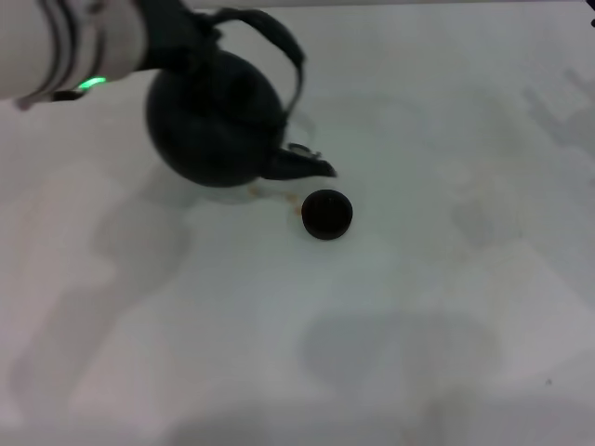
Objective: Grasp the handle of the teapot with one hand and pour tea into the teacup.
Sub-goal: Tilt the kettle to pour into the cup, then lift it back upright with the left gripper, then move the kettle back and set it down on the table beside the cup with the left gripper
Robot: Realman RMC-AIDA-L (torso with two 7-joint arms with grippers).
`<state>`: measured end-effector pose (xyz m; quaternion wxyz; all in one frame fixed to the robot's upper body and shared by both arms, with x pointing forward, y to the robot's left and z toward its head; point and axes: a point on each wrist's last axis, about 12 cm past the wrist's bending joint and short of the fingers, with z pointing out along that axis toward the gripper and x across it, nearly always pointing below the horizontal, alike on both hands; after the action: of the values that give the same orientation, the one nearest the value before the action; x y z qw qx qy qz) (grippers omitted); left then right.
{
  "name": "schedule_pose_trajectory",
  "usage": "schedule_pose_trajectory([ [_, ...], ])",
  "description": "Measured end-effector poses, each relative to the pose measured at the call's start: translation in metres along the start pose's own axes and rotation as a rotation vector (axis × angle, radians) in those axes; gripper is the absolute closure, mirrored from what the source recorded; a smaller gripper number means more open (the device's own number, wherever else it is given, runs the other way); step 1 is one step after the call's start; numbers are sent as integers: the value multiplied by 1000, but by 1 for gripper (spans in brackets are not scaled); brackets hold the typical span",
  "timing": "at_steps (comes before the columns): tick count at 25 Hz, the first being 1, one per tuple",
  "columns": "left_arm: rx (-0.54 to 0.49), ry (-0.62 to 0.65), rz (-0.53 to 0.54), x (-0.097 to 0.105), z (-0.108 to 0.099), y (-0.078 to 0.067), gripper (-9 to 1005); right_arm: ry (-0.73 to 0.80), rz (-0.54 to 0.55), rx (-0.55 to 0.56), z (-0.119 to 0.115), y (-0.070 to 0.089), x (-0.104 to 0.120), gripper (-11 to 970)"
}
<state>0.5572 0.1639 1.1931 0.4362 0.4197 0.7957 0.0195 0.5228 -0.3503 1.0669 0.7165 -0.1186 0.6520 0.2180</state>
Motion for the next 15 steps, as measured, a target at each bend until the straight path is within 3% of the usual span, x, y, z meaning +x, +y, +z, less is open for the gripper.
schedule_pose_trajectory([
  [4,-62,-29,-135,21,-14,18,873,6,3,3,-2,0,1,142],
  [8,-65,-139,-308,47,-27,33,876,13,8,8,-5,0,3,142],
  [15,-35,-295,-466,81,-29,28,877,24,22,14,-10,0,6,142],
])
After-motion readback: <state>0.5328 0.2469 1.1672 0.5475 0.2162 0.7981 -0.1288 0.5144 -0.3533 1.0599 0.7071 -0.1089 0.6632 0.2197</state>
